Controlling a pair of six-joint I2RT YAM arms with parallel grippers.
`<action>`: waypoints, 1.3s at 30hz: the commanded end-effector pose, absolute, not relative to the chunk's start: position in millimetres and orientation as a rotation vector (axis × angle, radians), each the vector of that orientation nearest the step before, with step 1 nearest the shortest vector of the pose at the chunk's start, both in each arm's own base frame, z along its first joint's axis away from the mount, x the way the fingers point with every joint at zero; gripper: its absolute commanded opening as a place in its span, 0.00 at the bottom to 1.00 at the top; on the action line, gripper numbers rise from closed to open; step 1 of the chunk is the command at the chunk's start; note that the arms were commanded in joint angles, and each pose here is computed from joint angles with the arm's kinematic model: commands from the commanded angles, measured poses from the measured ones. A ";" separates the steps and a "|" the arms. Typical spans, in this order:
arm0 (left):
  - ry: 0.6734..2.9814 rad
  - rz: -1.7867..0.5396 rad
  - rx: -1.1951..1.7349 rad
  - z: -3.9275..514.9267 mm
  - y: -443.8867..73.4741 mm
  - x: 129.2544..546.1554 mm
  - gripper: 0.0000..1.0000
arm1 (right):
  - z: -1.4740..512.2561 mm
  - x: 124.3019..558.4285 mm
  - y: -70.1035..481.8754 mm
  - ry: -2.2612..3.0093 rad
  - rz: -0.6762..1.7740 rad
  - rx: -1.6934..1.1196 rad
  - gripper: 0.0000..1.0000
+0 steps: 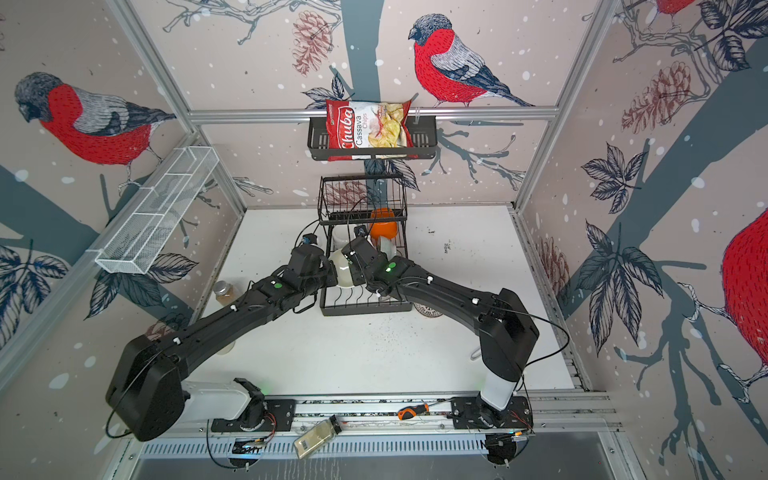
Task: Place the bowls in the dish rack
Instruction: 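Carry the cream bowl over the rack while the left gripper reaches to grip it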
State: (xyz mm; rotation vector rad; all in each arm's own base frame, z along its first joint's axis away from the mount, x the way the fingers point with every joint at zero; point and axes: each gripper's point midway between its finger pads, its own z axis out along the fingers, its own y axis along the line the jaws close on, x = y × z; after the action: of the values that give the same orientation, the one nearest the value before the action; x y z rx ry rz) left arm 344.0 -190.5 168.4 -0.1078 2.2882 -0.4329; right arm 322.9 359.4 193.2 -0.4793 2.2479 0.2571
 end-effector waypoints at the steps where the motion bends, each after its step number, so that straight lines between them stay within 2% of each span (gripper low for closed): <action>1: 2.265 -0.518 -0.051 175.9 -202.1 344.4 0.00 | 210.2 330.4 373.3 2.184 0.360 -0.434 0.01; 10: 2.269 -0.598 -0.043 170.7 -203.9 343.3 0.00 | 210.5 327.3 375.5 2.186 0.434 -0.457 0.11; 22: 2.264 -0.734 -0.008 170.0 -198.4 349.0 0.00 | 226.3 320.6 364.7 2.165 0.672 -0.515 0.33; 36: 2.235 -0.871 0.091 178.0 -212.1 354.0 0.00 | 242.2 307.0 345.4 2.096 0.912 -0.631 0.74; 39: 2.208 -0.930 0.124 187.3 -217.4 352.3 0.00 | 243.8 303.8 343.4 2.080 0.952 -0.657 0.80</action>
State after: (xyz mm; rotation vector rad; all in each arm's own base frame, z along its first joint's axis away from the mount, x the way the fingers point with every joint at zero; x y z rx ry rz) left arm 345.7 -202.4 156.1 0.0406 2.3303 -0.8191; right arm 311.6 336.5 231.0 -0.5828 2.1472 0.8631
